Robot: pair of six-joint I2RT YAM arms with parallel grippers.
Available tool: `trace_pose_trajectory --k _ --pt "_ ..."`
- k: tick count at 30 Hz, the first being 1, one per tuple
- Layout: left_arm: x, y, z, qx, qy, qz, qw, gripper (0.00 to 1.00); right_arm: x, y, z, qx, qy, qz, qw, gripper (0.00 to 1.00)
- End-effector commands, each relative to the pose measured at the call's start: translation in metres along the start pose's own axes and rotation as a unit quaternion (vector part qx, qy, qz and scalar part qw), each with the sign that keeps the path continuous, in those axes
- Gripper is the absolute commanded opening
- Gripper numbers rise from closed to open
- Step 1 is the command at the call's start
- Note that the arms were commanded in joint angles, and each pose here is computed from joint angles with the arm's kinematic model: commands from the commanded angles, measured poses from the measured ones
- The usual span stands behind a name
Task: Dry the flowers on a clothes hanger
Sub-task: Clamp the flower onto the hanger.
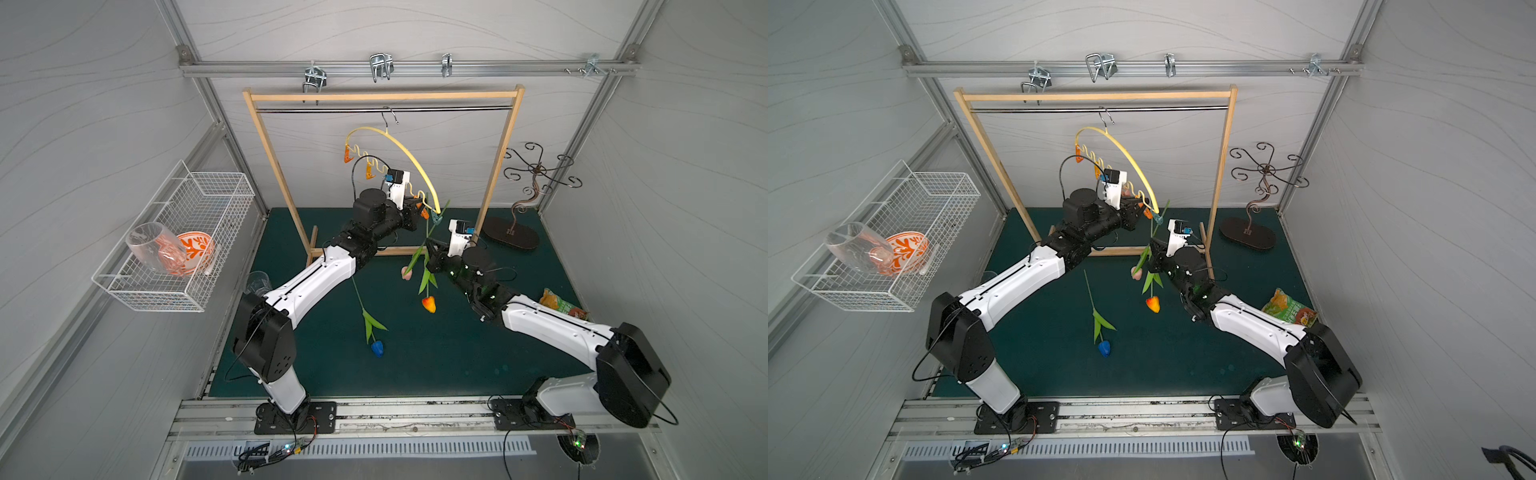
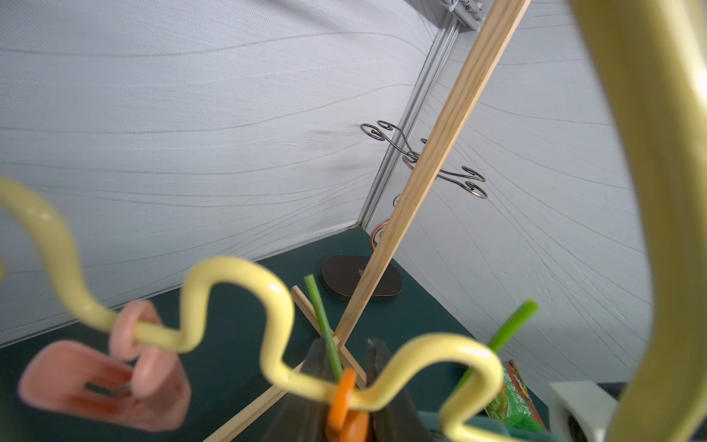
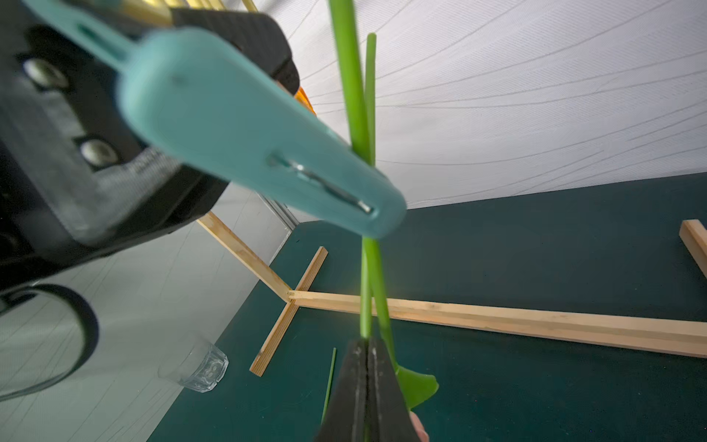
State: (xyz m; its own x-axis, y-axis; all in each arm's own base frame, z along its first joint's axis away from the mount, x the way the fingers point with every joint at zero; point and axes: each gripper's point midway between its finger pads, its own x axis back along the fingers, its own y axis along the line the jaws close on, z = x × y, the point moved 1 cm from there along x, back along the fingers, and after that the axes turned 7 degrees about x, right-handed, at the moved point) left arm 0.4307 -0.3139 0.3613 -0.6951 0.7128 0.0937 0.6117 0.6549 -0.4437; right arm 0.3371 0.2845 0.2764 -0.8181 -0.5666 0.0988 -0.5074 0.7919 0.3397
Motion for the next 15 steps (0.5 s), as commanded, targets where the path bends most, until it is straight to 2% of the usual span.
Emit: trace_pose_trajectory --k 1,9,15 --pt "0.014 -0.025 -0.044 -0.013 -0.056 0.024 0.998 0.20 0.005 0.016 -0.018 0.000 -0.023 -0.027 0.999 0.00" --pt "0.012 -0.024 -0.042 -0.014 -0.054 0.021 0.998 0.20 0.010 0.019 -0.025 0.002 -0.035 -0.029 0.999 0.00" --pt "0.013 -0.023 -0.042 -0.013 -0.054 0.020 0.998 0.20 0.011 0.007 -0.026 0.000 -0.035 0.011 0.999 0.00"
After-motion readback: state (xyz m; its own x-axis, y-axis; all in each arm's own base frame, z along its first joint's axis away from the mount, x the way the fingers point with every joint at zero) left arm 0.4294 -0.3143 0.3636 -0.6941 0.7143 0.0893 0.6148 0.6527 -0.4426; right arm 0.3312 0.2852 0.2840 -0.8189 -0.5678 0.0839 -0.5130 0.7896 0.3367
